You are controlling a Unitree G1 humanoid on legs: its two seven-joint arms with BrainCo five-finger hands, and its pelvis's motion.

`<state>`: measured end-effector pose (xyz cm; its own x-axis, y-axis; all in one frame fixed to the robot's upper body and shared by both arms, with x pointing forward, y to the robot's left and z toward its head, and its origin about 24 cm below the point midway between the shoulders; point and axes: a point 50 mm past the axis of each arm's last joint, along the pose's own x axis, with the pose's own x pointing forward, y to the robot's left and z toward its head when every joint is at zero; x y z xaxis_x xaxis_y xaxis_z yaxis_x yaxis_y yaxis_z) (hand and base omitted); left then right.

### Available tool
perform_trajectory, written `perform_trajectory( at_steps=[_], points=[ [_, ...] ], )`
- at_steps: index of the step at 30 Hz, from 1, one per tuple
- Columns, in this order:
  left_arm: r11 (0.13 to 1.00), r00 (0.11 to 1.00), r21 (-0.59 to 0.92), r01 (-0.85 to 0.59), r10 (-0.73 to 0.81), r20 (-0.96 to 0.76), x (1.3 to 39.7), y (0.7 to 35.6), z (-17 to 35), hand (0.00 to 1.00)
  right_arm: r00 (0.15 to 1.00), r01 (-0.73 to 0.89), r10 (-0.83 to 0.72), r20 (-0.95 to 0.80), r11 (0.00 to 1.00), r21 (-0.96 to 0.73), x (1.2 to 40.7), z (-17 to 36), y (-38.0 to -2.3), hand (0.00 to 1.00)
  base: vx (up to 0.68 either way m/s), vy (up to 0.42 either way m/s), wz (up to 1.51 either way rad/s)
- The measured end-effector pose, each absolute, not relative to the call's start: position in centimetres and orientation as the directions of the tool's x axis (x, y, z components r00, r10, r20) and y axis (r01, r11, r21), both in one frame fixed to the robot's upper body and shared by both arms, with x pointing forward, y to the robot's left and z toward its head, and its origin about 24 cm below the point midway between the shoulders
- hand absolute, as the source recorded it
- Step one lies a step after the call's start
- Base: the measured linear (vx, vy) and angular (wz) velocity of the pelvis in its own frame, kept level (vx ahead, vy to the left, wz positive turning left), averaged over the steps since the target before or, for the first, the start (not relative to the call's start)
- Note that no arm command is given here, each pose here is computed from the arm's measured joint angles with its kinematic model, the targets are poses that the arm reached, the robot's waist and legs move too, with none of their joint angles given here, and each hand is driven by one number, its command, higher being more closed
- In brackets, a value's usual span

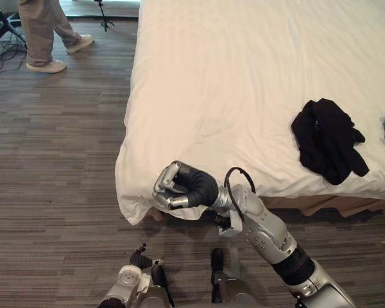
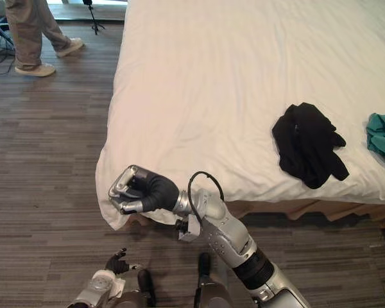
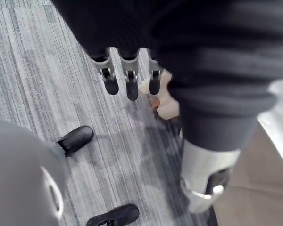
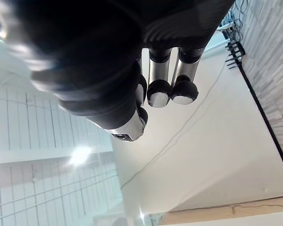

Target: Tidy the bed and pick cloth on bed and put in laundry

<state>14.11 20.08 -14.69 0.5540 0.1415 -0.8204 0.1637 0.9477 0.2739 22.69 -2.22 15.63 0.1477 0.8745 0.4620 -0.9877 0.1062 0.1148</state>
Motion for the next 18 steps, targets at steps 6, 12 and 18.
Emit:
perform_trajectory(
  at_steps=[6,12,18],
  points=[
    [0.95,0.525,0.261,0.171,0.136,-0.84,13.5,20.1,-15.0,0.0,0.267,-0.958,0.853,0.448,0.184,0.22,23.5,15.2,-1.8,1.0,-0.06,-0.033,-0.03],
    [0.962,0.569,0.229,0.148,0.106,-0.815,15.9,19.1,-14.3,0.0,0.713,-0.689,0.661,0.231,0.602,0.403,32.5,11.1,-6.6,1.0,-0.07,-0.019,0.12],
    [0.966,0.626,0.231,0.116,0.11,-0.772,16.9,18.6,-13.7,0.0,0.952,-0.28,0.304,0.034,0.821,0.498,35.5,6.6,-16.1,1.0,0.0,-0.002,0.03]
  ],
)
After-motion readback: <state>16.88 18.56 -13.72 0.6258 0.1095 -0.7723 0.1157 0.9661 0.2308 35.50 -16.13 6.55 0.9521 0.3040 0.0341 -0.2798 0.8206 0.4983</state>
